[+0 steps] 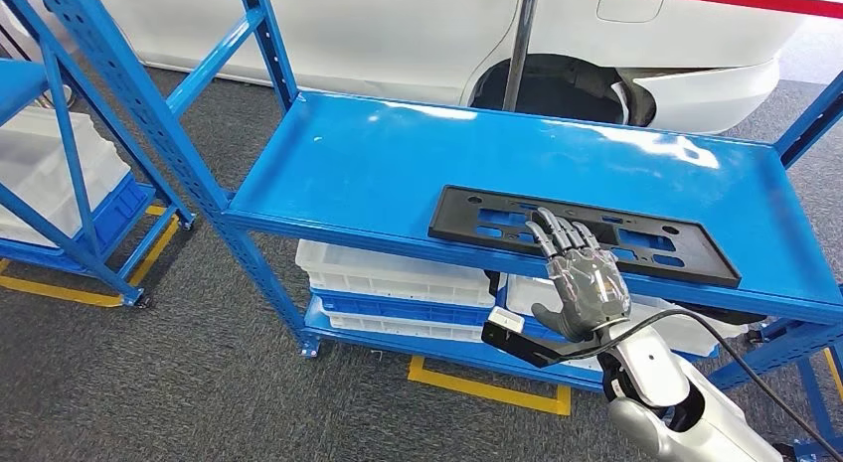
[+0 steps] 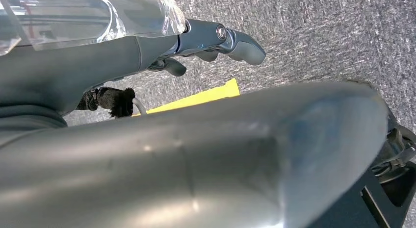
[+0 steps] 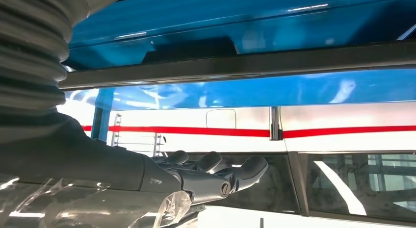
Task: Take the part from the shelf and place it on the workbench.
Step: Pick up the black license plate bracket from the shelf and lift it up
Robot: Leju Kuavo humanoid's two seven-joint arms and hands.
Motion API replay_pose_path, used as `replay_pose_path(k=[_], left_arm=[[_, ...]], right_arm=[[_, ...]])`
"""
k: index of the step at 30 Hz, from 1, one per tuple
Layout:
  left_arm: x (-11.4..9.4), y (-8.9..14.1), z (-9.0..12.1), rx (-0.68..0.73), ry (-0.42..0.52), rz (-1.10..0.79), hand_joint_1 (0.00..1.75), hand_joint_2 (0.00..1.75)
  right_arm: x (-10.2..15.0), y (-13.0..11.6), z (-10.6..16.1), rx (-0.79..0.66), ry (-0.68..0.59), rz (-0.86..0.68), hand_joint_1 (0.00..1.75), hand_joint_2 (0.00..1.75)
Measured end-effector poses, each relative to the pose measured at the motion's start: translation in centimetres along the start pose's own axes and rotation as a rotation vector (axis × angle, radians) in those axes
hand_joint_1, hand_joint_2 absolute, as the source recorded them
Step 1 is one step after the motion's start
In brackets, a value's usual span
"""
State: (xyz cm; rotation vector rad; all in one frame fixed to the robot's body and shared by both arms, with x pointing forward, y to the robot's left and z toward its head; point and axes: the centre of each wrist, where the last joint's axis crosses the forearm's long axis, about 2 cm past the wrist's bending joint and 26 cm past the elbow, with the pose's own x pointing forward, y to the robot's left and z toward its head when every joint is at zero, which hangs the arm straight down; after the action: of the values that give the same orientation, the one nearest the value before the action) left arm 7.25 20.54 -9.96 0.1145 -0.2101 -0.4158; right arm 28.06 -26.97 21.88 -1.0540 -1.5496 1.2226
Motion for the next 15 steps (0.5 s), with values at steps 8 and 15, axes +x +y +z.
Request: replay_pose_path(k=[8, 15], left_arm=[[-0.08, 0.17, -0.04, 0.003, 0.002, -0.001, 0.00, 0.00], [-0.20, 0.42, -0.11, 0.008, 0.004, -0.001, 0.00, 0.00]], right_arm=[[-0.02, 0.06, -0.02, 0.006, 0.001, -0.007, 0.00, 1.75], [-0.02, 0.14, -0.05, 0.008, 0.002, -0.008, 0.00, 1.75]])
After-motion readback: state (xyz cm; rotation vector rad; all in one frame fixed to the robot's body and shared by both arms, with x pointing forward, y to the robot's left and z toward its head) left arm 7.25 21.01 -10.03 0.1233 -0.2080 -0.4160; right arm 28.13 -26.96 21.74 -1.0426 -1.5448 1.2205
